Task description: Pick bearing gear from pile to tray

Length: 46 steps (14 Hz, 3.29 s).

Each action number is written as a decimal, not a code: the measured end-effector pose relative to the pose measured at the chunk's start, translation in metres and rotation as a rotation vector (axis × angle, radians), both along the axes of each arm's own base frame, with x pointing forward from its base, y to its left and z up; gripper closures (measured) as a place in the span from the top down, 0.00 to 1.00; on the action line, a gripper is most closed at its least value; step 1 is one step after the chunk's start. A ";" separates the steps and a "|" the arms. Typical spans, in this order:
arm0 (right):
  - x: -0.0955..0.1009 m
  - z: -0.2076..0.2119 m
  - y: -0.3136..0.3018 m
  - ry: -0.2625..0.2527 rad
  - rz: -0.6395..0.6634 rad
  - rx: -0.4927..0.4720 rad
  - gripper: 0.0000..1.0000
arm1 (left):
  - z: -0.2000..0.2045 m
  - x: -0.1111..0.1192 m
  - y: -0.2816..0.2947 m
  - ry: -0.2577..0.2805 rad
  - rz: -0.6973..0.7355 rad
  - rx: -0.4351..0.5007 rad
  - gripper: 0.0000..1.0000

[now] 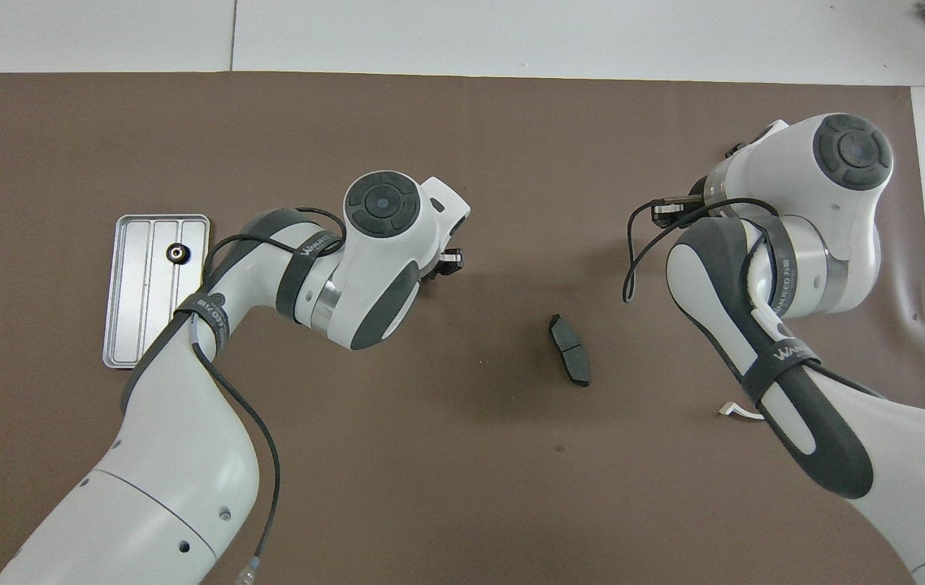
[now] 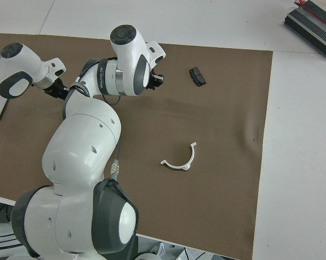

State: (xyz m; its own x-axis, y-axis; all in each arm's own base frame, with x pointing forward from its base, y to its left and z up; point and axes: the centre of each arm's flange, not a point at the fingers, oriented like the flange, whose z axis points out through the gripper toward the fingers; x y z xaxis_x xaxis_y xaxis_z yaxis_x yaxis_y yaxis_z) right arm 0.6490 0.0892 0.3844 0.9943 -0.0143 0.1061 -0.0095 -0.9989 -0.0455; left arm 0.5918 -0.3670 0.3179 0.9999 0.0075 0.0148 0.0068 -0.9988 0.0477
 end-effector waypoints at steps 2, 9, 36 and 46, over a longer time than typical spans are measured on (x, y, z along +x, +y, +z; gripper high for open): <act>-0.008 0.023 0.018 0.008 -0.033 0.015 0.24 | 0.015 0.030 0.042 -0.009 0.012 0.003 0.35; -0.033 0.025 0.138 -0.036 -0.147 0.071 0.24 | 0.038 0.084 0.237 0.012 -0.186 0.028 0.35; -0.017 0.009 0.179 -0.197 -0.235 0.003 1.00 | 0.035 0.000 0.319 0.023 -0.291 0.037 0.57; -0.016 0.112 -0.033 -0.072 -0.184 -0.106 1.00 | 0.059 -0.027 0.104 -0.105 -0.080 -0.022 0.54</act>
